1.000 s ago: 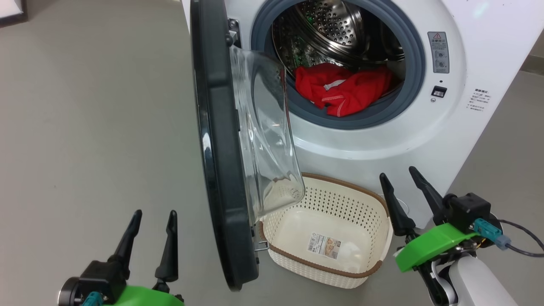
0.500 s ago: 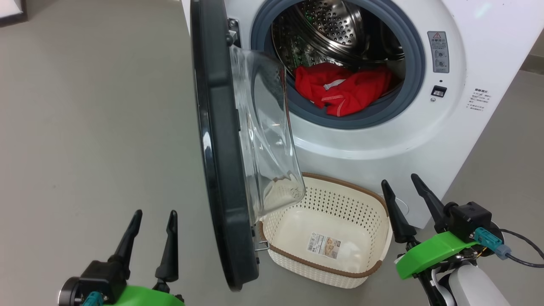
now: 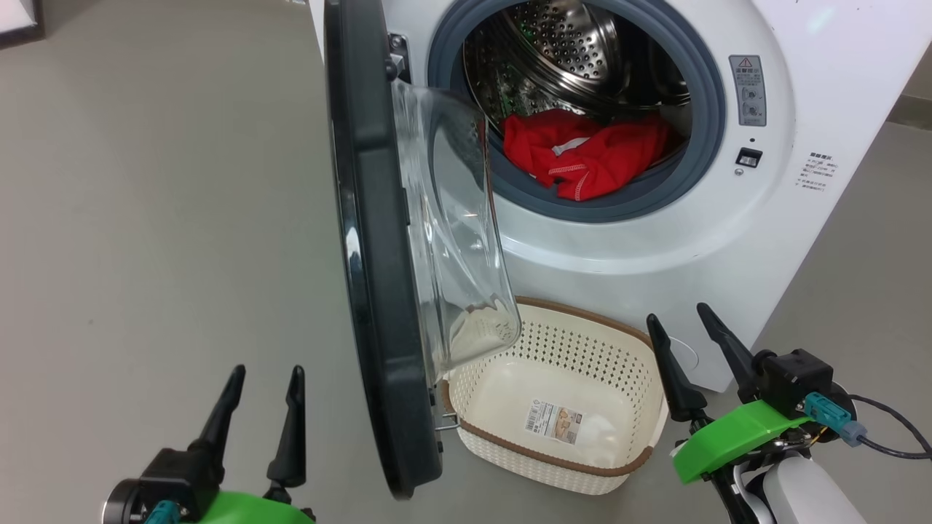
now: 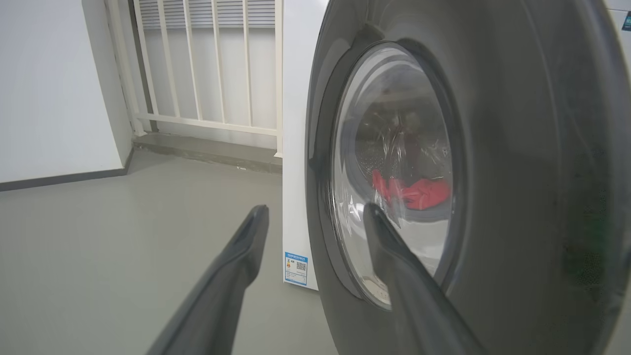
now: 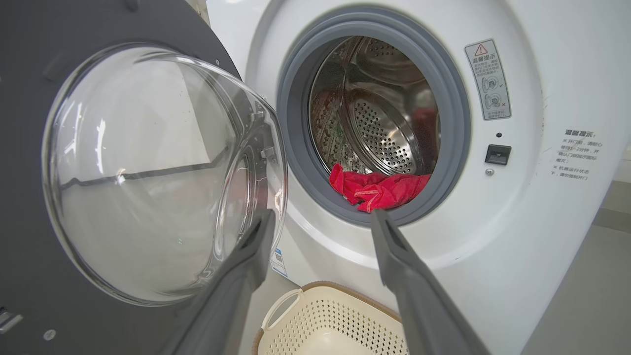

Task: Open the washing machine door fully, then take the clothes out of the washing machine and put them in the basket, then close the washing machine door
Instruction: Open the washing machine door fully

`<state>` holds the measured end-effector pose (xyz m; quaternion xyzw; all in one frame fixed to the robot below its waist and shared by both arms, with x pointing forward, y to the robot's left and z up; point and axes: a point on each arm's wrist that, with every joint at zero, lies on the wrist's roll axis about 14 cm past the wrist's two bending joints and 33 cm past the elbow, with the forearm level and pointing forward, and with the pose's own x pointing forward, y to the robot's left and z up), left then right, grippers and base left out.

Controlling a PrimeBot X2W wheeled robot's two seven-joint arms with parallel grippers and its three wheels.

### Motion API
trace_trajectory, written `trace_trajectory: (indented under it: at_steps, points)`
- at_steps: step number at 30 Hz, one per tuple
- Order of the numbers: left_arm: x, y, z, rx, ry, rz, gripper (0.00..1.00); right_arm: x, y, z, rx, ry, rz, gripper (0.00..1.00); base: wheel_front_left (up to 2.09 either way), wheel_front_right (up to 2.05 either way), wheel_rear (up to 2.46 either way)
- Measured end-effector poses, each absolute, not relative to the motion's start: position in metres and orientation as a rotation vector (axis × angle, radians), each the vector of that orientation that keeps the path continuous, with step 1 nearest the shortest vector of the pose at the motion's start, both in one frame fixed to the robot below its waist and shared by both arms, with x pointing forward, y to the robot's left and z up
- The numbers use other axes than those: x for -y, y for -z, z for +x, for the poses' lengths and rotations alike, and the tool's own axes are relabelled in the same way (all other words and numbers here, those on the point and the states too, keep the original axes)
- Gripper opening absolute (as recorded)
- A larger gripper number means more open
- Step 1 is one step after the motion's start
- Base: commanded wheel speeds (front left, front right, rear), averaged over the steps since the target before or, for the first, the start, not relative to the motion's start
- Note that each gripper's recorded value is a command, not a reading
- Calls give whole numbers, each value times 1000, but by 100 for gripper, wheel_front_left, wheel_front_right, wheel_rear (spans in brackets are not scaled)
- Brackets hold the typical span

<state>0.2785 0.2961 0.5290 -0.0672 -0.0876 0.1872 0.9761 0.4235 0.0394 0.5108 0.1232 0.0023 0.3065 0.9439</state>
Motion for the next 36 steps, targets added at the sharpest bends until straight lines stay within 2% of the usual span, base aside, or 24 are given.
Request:
trace_trajectory:
  at_steps: [1, 11, 20, 26, 32, 36]
  points:
    - [-296, -525, 278, 165, -378, -139, 0, -39, -510, 423, -7, -624, 251, 100, 0, 0, 0]
    - [-299, -546, 279, 229, -391, -127, 0, -38, -512, 423, -4, -622, 247, 100, 0, 0, 0]
    - [-285, -649, 283, 534, -338, -74, 0, -37, -516, 420, 6, -619, 244, 100, 0, 0, 0]
    - [-247, -696, 285, 672, -190, -116, 0, -33, -515, 418, 1, -610, 241, 100, 0, 0, 0]
    - [-198, -694, 299, 612, -15, -160, 0, -27, -511, 416, -8, -597, 239, 100, 0, 0, 0]
    - [-174, -669, 312, 494, 60, -213, 0, -24, -509, 416, -12, -588, 241, 100, 0, 0, 0]
